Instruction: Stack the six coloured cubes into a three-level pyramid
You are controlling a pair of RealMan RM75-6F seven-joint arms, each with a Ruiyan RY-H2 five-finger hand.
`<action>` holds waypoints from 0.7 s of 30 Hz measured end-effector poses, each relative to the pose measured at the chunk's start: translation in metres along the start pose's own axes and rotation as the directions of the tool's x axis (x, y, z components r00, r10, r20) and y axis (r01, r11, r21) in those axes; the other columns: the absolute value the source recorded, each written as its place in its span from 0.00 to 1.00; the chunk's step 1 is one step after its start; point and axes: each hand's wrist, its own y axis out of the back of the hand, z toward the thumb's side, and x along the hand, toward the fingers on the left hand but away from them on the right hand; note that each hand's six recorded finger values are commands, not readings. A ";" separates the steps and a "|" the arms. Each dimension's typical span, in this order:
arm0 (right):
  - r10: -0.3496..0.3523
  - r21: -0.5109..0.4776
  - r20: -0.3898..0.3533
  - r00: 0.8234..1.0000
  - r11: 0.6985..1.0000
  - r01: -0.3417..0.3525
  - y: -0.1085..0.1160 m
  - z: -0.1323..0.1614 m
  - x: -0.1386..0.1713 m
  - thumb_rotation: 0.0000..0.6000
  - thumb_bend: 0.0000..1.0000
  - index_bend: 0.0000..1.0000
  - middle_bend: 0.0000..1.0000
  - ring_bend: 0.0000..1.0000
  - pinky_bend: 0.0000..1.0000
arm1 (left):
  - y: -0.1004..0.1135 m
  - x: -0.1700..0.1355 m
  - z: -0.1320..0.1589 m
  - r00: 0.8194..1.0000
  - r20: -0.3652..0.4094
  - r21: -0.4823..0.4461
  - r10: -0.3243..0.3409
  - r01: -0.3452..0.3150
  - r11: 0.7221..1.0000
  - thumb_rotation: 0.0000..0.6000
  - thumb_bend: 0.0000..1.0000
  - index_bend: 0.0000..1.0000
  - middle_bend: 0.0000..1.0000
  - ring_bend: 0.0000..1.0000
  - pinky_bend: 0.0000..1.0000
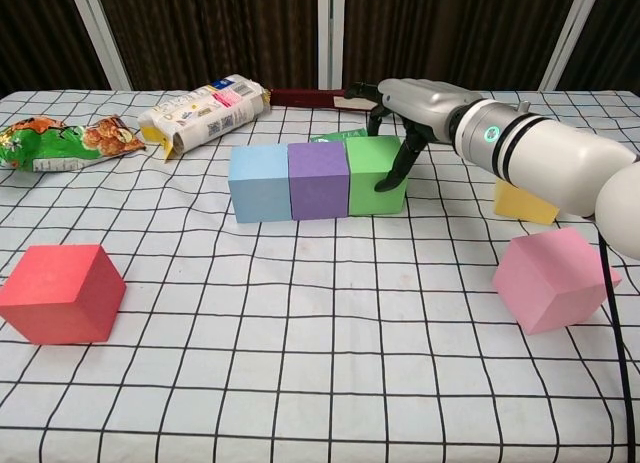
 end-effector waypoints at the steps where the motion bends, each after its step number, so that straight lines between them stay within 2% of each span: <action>1: 0.000 -0.002 -0.001 1.000 1.000 0.000 0.000 0.000 0.000 1.00 0.16 0.00 0.63 0.15 0.00 | -0.001 0.000 0.000 1.000 -0.001 -0.001 -0.004 0.004 1.000 1.00 0.00 0.05 0.11 0.00 0.04; 21: 0.001 -0.033 -0.005 1.000 0.999 -0.001 -0.004 0.005 -0.002 1.00 0.16 0.00 0.63 0.15 0.00 | -0.004 0.000 -0.002 1.000 -0.005 -0.008 -0.018 0.018 1.000 1.00 0.00 0.05 0.11 0.00 0.04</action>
